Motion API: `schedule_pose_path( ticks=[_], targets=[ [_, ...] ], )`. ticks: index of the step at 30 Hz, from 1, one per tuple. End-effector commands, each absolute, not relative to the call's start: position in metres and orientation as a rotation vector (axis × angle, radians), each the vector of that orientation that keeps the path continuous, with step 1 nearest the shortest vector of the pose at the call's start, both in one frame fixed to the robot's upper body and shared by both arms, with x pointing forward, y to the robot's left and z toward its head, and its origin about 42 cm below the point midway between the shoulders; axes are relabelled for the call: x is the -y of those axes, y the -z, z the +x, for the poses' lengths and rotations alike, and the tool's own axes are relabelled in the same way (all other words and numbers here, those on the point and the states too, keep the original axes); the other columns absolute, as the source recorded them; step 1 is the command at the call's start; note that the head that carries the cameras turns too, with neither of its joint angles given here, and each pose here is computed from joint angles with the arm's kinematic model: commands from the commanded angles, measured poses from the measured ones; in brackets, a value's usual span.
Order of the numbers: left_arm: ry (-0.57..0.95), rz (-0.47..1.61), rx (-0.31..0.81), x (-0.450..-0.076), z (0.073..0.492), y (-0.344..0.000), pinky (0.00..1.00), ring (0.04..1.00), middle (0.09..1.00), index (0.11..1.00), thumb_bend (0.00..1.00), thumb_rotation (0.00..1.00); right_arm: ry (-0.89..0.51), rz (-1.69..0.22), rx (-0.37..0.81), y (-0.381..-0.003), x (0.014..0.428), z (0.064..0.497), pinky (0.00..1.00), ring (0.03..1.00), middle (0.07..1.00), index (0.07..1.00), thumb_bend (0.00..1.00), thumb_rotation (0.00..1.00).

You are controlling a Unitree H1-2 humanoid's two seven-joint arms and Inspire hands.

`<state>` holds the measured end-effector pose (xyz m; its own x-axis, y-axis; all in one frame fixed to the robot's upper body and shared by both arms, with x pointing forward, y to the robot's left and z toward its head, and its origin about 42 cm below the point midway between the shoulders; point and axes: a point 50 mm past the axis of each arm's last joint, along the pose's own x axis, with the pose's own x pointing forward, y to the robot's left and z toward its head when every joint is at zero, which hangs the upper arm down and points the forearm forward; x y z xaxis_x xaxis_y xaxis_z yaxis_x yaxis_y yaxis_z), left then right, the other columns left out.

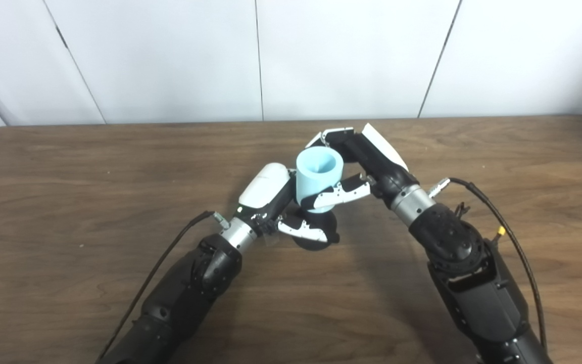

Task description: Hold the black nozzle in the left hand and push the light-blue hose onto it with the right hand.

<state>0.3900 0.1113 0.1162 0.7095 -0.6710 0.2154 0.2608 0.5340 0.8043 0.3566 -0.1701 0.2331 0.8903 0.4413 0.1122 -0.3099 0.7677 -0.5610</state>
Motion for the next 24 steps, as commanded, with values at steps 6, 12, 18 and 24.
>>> schedule_pose_path(
  ticks=[6,12,18,24],
  targets=[
    [0.668,0.854,0.28,-0.124,0.334,-0.034,0.33,0.386,0.453,0.507,0.5,0.0,-0.519,-0.646,0.119,-0.188,0.176,0.344,0.36,0.422,0.485,0.492,0.52,0.0],
    [0.665,0.869,0.28,-0.126,0.334,-0.033,0.32,0.382,0.449,0.506,0.5,0.0,-0.544,-0.662,0.096,-0.185,0.179,0.341,0.36,0.421,0.483,0.493,0.52,0.0],
    [0.669,0.87,0.268,-0.126,0.335,-0.032,0.31,0.38,0.45,0.508,0.5,0.0,-0.555,-0.652,0.145,-0.203,0.18,0.347,0.41,0.45,0.639,0.645,0.52,0.0],
    [0.674,0.859,0.27,-0.125,0.335,-0.031,0.33,0.388,0.455,0.505,0.5,0.0,-0.511,-0.7,0.189,-0.225,0.181,0.353,0.75,0.874,0.916,0.908,0.9,0.13]
  ],
)
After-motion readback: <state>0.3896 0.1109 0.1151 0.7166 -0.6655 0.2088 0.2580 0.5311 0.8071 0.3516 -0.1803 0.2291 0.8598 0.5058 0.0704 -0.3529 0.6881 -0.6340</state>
